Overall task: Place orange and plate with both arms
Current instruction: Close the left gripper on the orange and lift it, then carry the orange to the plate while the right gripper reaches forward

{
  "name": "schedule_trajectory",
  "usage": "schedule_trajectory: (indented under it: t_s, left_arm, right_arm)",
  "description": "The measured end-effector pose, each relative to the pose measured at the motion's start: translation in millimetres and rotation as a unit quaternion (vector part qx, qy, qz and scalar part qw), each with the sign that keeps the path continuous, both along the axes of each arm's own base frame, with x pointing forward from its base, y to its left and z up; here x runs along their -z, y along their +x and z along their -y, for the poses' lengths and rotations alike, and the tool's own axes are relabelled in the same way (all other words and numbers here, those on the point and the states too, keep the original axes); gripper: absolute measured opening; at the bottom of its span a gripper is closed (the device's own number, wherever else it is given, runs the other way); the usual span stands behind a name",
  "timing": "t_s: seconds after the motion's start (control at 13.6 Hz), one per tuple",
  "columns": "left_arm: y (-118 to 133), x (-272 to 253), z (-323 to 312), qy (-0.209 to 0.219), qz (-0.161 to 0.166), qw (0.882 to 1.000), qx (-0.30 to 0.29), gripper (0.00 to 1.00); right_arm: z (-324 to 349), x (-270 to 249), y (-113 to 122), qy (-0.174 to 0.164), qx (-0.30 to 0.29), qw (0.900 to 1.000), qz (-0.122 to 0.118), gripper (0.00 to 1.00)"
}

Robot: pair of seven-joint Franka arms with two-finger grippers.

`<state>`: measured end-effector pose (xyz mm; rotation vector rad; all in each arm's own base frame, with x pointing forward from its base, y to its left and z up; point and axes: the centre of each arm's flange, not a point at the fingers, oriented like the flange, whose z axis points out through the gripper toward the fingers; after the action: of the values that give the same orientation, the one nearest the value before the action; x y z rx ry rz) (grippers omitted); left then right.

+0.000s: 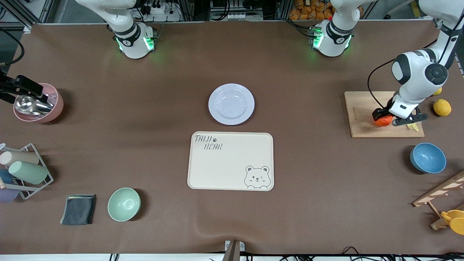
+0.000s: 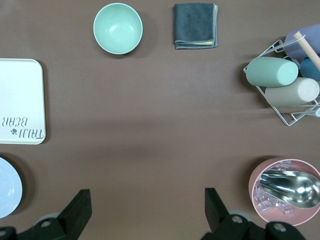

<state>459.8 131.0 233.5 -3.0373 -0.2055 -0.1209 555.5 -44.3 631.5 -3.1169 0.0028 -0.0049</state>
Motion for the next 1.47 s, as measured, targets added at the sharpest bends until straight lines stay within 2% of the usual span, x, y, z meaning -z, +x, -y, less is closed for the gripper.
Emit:
schedule_trajectory:
  t_s: [0.22,0.37,0.52,0.66,0.81,1.03,1.33,1.47]
  left_arm:
    - [34.9,-45.1,56.0,0.006,0.016,0.998,0.06,0.72]
    - [53.9,-73.2,115.4,0.006,0.01,0.996,0.085,0.72]
    - [68.0,-104.3,186.7,0.008,-0.012,0.996,0.083,0.72]
    - [69.0,-131.1,252.5,0.01,-0.023,0.996,0.082,0.72]
    - [55.3,-137.5,310.2,0.008,-0.028,0.996,0.079,0.72]
    - [19.3,-118.4,392.2,-0.006,-0.043,0.998,0.045,0.72]
    - [-57.7,-85.1,510.5,-0.019,-0.072,0.997,-0.022,0.72]
    - [-89.7,-81.5,563.2,-0.031,-0.08,0.995,-0.056,0.72]
  right_arm:
    - [0.0,0.0,0.0,0.0,0.0,1.0,0.0,1.0]
    - [-0.8,0.3,-0.3,0.001,-0.001,1.0,-0.002,1.0]
    - [-6.6,8.0,-1.2,0.005,-0.006,1.0,-0.021,1.0]
    - [-21.7,25.0,6.7,0.007,-0.02,0.999,-0.039,1.0]
    - [-34.6,44.2,15.9,0.008,-0.032,0.998,-0.056,1.0]
    - [-43.5,69.0,21.9,0.014,-0.039,0.995,-0.091,1.0]
    - [-54.4,102.2,19.7,0.066,-0.04,0.984,-0.159,1.0]
    - [-51.2,137.8,28.4,0.105,-0.028,0.976,-0.191,1.0]
